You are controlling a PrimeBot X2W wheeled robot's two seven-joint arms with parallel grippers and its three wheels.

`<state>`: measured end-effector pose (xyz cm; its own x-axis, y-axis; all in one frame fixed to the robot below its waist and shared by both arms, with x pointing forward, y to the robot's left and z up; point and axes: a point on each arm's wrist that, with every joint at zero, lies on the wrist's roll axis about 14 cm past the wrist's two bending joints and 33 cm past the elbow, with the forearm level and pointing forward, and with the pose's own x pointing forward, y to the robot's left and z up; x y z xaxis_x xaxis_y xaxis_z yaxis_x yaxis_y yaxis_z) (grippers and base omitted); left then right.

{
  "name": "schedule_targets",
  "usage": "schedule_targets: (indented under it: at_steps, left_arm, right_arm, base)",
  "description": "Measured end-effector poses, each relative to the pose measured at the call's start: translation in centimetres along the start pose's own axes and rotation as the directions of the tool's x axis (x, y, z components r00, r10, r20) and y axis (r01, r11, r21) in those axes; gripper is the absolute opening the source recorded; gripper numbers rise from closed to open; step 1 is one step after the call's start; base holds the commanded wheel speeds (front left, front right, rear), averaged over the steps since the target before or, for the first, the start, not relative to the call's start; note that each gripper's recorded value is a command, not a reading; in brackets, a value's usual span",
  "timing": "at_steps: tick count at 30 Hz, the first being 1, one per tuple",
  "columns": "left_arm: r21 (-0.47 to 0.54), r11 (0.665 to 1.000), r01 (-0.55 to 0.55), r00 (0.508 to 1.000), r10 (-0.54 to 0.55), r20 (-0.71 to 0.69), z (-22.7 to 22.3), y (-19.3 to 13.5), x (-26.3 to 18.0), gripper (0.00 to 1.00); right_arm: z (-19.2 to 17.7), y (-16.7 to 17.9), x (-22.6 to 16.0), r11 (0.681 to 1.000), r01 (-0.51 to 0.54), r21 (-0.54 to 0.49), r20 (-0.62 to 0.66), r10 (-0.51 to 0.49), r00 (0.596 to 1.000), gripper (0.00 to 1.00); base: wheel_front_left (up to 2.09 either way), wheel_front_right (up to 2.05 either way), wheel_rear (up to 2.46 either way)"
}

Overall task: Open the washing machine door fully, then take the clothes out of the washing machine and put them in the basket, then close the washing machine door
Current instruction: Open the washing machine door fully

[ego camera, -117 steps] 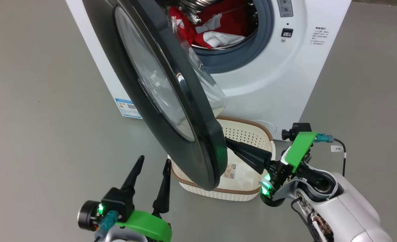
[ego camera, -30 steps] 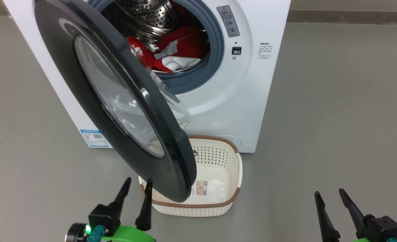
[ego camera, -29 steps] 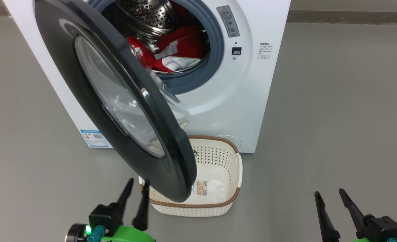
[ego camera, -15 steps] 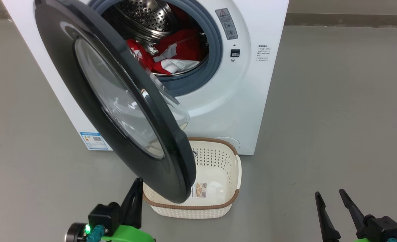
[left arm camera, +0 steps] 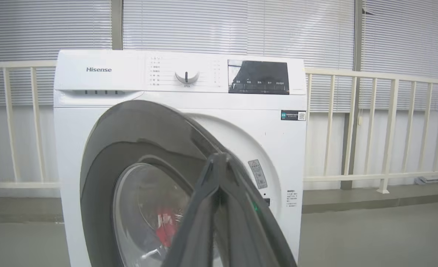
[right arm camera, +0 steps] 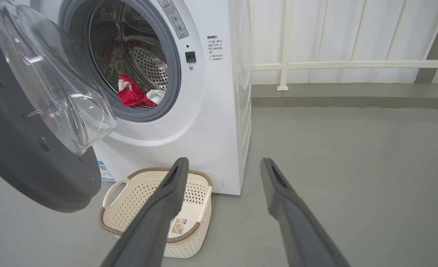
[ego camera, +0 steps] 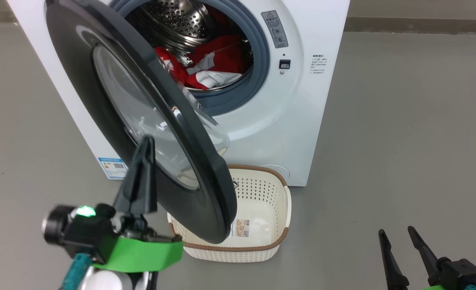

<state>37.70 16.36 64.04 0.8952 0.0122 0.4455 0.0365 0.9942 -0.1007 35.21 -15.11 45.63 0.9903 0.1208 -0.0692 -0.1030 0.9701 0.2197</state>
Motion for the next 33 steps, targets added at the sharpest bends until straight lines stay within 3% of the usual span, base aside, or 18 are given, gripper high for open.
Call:
schedule_targets:
  at_steps: [7,10,12,19,24,33]
  left_arm:
    - [-0.01,0.996,0.092,0.954,-0.086,0.288,9.0,-3.0,2.2,0.0]
    - [-0.027,0.986,0.166,0.933,-0.148,0.327,10.2,-5.4,2.0,0.0]
    - [-0.063,0.962,0.266,0.921,-0.234,0.312,9.7,-8.5,1.4,0.0]
    - [-0.249,0.871,0.423,0.905,-0.419,0.069,3.9,-15.0,-0.7,0.0]
    - [-0.34,0.848,0.406,0.878,-0.465,-0.113,-0.5,-16.7,-2.1,0.0]
    - [-0.336,0.908,0.249,0.834,-0.377,-0.402,-8.7,-14.9,-3.8,0.0]
  right_arm:
    - [0.3,-0.2,-0.2,1.0,0.006,-0.001,0.009,-0.006,1.0,1.0]
    - [0.3,-0.3,-0.3,1.0,0.01,-0.002,0.011,-0.01,1.0,1.0]
    - [0.4,-0.4,-0.5,1.0,0.014,-0.002,0.014,-0.014,1.0,1.0]
    - [0.4,-0.5,-0.7,1.0,0.019,-0.001,0.014,-0.019,1.0,1.0]
    - [0.2,-0.5,-0.7,1.0,0.017,-0.015,0.008,-0.017,1.0,1.0]
    - [-0.1,-0.8,-0.8,1.0,0.027,-0.014,-0.002,-0.027,1.0,1.0]
  base:
    - [0.0,0.0,0.0]
    - [0.0,0.0,0.0]
    - [0.0,0.0,0.0]
    - [0.0,0.0,0.0]
    - [0.0,0.0,0.0]
    - [0.0,0.0,0.0]
